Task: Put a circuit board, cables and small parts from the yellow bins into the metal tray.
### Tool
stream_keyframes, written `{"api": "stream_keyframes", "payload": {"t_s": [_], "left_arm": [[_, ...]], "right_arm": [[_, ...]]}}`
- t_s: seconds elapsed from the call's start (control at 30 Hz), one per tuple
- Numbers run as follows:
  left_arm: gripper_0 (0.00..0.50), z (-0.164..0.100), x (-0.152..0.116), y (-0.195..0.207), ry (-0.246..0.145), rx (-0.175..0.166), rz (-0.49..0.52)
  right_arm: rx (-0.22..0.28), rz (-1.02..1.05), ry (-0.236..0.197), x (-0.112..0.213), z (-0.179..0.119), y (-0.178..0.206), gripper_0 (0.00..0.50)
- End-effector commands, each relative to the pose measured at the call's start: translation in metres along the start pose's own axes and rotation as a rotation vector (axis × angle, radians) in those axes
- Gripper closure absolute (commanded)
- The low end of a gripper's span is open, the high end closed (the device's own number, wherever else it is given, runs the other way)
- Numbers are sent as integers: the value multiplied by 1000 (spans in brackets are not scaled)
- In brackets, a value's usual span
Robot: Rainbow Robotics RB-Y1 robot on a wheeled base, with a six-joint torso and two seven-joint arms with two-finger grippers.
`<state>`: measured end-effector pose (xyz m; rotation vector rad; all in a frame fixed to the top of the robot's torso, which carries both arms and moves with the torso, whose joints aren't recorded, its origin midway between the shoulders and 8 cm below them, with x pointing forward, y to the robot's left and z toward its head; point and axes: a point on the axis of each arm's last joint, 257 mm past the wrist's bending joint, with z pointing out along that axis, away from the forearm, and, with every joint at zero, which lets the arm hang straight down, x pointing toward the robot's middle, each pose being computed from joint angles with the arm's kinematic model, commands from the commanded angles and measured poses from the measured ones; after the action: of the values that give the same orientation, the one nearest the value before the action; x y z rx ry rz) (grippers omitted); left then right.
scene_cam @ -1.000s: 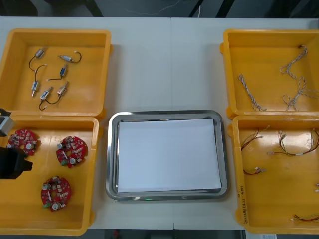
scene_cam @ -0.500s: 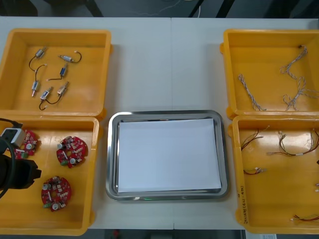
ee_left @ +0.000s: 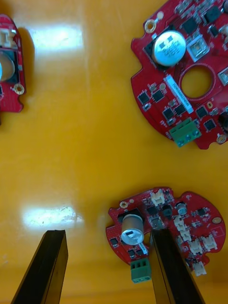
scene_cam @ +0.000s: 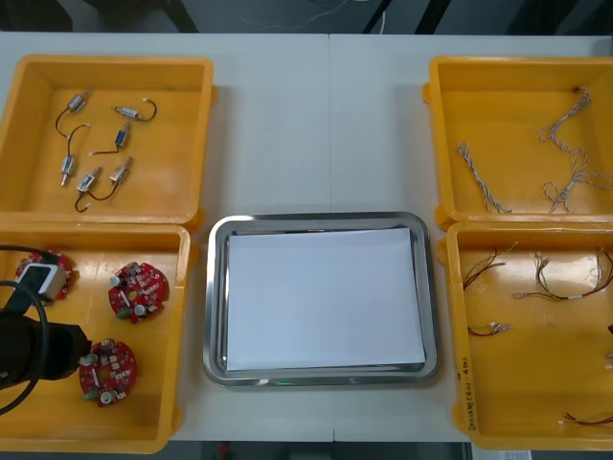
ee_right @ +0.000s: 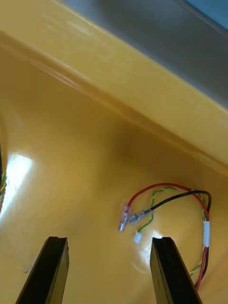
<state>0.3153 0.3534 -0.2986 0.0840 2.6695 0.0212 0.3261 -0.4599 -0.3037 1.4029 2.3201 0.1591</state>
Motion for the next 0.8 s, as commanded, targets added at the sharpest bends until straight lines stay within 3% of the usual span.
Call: {"api": "stream_keyframes", "payload": {"t_s": [0.03,0.27,0.6,0.8], "left_arm": [[0,2,19,-1,20,-4,88],[0,16,18,-2,0,14,74],[0,25,24,-6,9,20,73],[0,30,27,-8,7,23,77]], "right_arm": [[23,3,0,10,19,-15,0],[27,14,1,11,28,-19,0],[49,25,24,20,31,-26,0],[35,29,18,21,38,-27,0]]}}
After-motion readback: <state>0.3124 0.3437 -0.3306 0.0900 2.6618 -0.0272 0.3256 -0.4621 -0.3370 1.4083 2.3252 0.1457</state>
